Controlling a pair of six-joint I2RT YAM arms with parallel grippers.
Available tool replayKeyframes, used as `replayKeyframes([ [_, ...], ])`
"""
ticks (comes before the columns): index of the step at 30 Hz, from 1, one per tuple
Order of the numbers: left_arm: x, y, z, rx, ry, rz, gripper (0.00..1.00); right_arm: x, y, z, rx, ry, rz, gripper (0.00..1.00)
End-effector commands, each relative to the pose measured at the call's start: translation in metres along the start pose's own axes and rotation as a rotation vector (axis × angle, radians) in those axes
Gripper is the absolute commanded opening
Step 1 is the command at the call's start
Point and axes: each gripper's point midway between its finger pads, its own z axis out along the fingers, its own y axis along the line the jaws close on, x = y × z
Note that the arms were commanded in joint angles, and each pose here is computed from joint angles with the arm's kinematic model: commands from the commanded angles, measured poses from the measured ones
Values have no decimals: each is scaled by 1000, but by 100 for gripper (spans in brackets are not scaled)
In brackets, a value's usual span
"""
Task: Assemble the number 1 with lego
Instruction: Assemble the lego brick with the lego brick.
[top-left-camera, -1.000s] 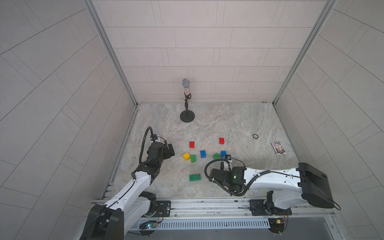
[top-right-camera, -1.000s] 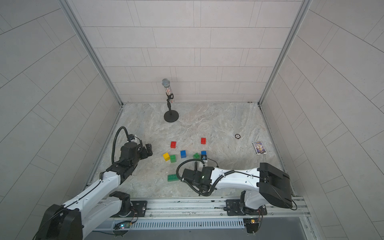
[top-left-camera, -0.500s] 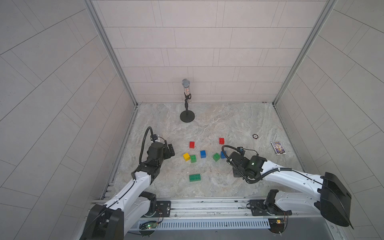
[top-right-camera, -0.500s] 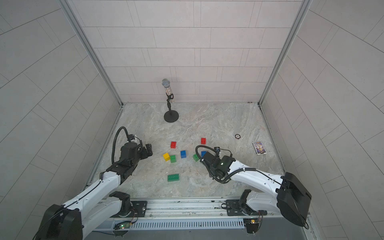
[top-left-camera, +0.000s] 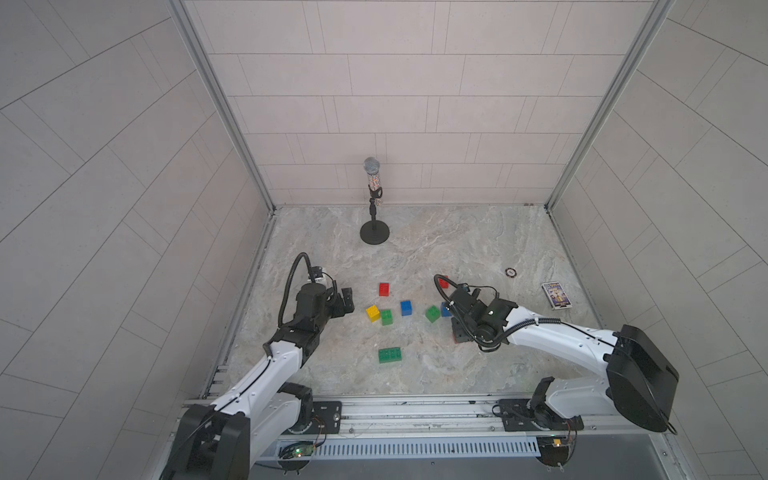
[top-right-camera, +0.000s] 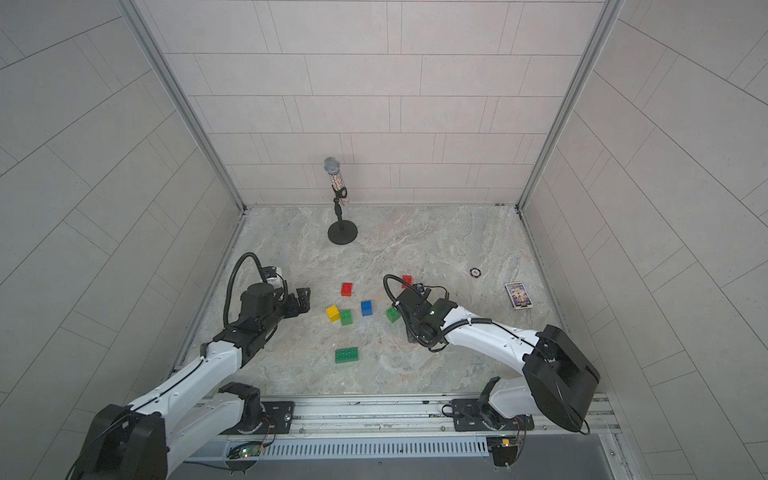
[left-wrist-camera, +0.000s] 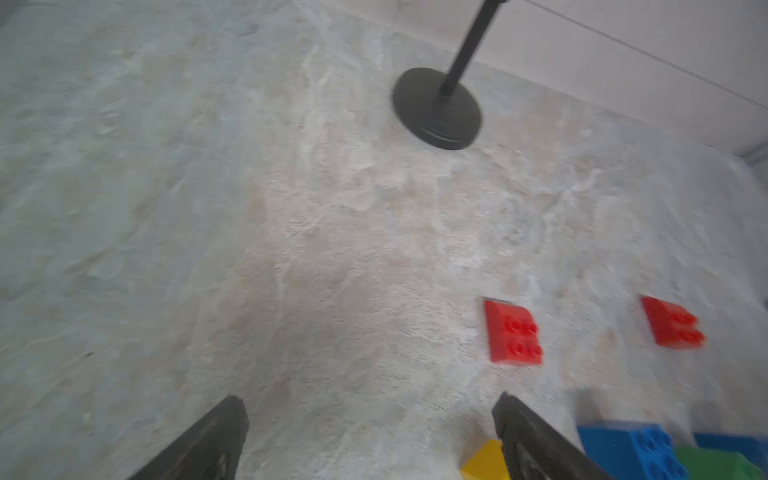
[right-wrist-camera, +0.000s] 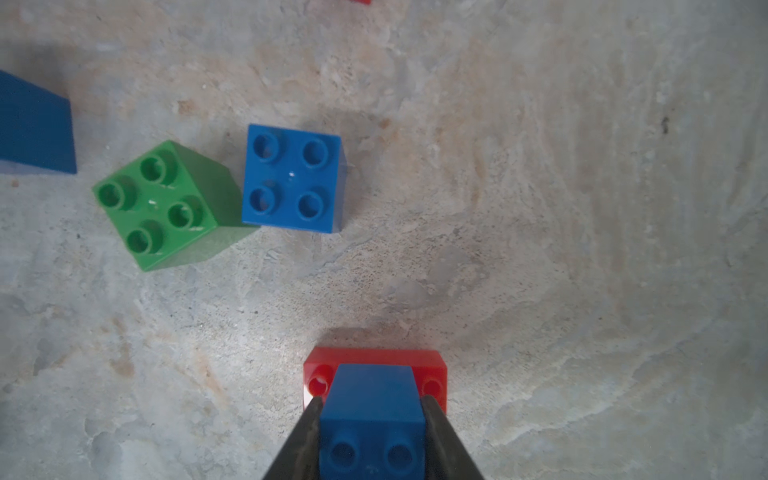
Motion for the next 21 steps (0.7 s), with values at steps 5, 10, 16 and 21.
replayKeyframes([
  [5,-16,-64,-58,416,-288,92,100,7,-10,-16,-8,-6,-20,63],
  [10,-11,-53,-81,412,-419,60,100,-17,-10,-40,-28,-99,-40,62],
  [16,-7,-46,-91,390,-445,29,100,-48,-3,-33,-20,-87,-51,61],
  [21,-8,-50,-83,413,-429,26,100,-63,11,-7,-32,-18,-48,61],
])
